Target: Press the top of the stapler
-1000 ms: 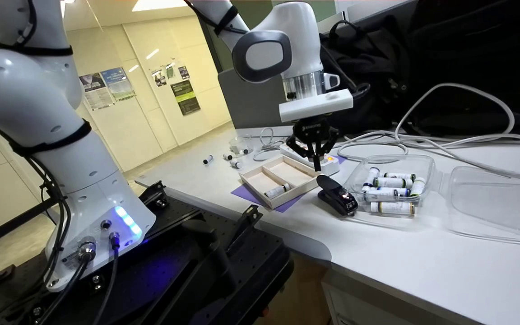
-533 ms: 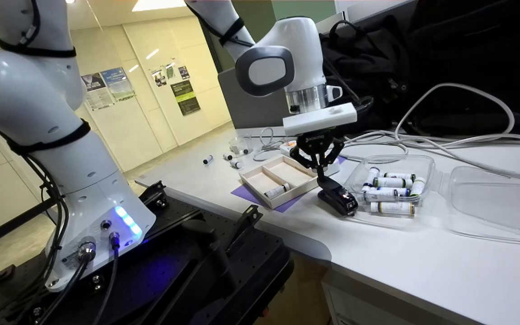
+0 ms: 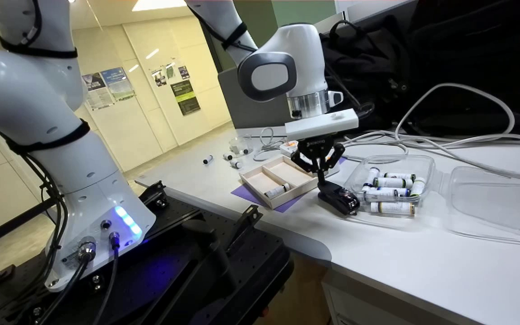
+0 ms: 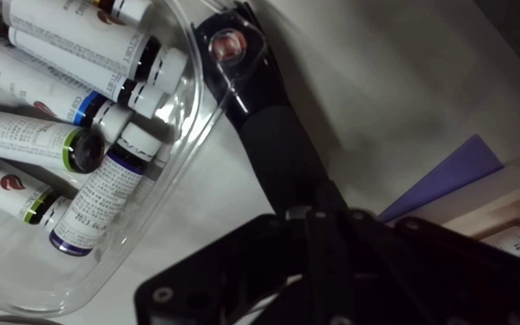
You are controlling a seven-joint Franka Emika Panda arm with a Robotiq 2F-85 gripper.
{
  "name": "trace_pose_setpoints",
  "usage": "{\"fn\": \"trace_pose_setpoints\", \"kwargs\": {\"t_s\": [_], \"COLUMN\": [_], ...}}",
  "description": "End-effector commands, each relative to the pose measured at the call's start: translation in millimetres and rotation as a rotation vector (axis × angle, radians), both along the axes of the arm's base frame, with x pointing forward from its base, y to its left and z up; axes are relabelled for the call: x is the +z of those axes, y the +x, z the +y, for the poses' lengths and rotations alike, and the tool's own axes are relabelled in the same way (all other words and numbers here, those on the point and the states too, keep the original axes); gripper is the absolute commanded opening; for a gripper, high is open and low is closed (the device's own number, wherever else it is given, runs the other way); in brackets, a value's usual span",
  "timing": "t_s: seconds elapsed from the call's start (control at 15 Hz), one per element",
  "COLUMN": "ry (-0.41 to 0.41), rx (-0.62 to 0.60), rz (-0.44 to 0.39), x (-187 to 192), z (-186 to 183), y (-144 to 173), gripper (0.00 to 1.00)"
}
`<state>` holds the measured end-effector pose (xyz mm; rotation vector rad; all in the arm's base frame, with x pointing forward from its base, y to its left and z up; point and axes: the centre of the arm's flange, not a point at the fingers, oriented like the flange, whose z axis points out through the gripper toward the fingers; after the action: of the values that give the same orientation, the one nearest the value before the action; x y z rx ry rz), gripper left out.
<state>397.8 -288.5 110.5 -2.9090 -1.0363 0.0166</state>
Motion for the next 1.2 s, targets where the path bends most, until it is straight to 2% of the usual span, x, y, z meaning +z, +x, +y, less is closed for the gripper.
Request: {"fn": "trace_pose_setpoints", "kwargs": {"t_s": [0.0,0.27,0.47,0.6,0.93,1.0,1.13], "ry": [0.025,0.039,0.054,0.066,0.106,0.110,0.112], "rx": [-0.027,-0.051,-0.066,-0.072,-0.046,-0.037,-0.017], "rz": [0.070,0.113,0.103,0.066,0.039,0.038,0.046], "x": [-40.6,-52.8,-39.4,-9.9,66.7,79.8,97.7], "z": [-15.1,-21.9,-25.9,-29.3,-38.5,-38.8,-39.2], "y": [1.6,3.4,15.0,32.0,69.8,75.4,84.0], "gripper": [0.00,0.00,0.00,0.00,0.00,0.25,0.33]}}
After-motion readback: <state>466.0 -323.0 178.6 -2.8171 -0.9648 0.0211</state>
